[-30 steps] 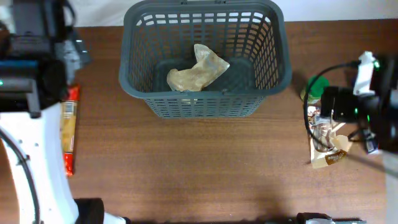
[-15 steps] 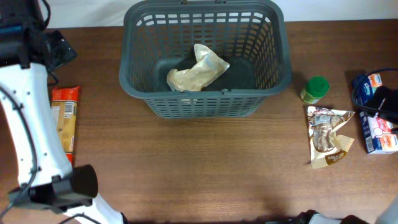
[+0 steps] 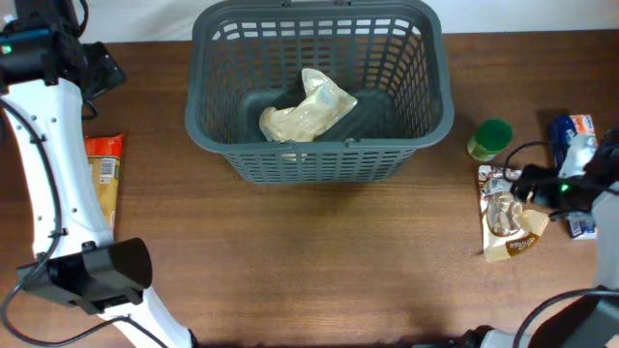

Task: Pack container
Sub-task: 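Reach the right gripper to the dried mushroom bag and grasp it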

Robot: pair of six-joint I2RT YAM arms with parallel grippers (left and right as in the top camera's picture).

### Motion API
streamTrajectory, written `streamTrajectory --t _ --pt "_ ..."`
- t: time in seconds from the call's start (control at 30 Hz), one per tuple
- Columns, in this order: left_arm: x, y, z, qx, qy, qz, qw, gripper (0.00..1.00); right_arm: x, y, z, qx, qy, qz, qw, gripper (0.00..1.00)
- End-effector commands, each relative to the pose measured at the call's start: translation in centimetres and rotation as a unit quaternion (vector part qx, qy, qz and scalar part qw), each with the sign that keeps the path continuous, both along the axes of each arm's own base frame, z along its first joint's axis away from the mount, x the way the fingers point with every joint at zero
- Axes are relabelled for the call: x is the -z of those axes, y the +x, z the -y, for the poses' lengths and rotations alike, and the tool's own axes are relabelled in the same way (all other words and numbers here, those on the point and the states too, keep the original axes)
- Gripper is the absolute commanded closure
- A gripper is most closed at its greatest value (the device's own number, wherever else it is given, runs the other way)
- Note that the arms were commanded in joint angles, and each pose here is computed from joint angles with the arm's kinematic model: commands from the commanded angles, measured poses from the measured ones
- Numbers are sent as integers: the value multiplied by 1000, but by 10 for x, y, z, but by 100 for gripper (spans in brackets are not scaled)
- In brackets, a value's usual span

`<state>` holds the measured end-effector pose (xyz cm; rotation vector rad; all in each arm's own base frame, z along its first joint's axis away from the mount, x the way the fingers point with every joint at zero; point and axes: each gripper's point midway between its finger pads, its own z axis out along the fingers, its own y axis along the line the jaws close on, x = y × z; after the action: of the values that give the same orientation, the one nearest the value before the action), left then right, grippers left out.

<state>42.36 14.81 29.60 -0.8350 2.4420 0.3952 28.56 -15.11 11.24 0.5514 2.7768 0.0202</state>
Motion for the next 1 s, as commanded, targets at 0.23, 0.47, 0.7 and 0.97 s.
streamTrajectory --t 0.23,0.47,0.7,0.97 --pt "-2 -7 -33 -25 0 8 1000 1 12 10 -5 11 14 27 999 1" --pt "0 -7 -33 -24 -9 9 1000 1 59 6 -7 13 52 -37 998 1" --pt "0 -7 -33 -9 -2 1 1000 1 95 5 -5 15 67 -76 995 1" --pt "0 -8 -33 -9 -2 0 1000 1 95 11 -1 11 58 -63 996 56"
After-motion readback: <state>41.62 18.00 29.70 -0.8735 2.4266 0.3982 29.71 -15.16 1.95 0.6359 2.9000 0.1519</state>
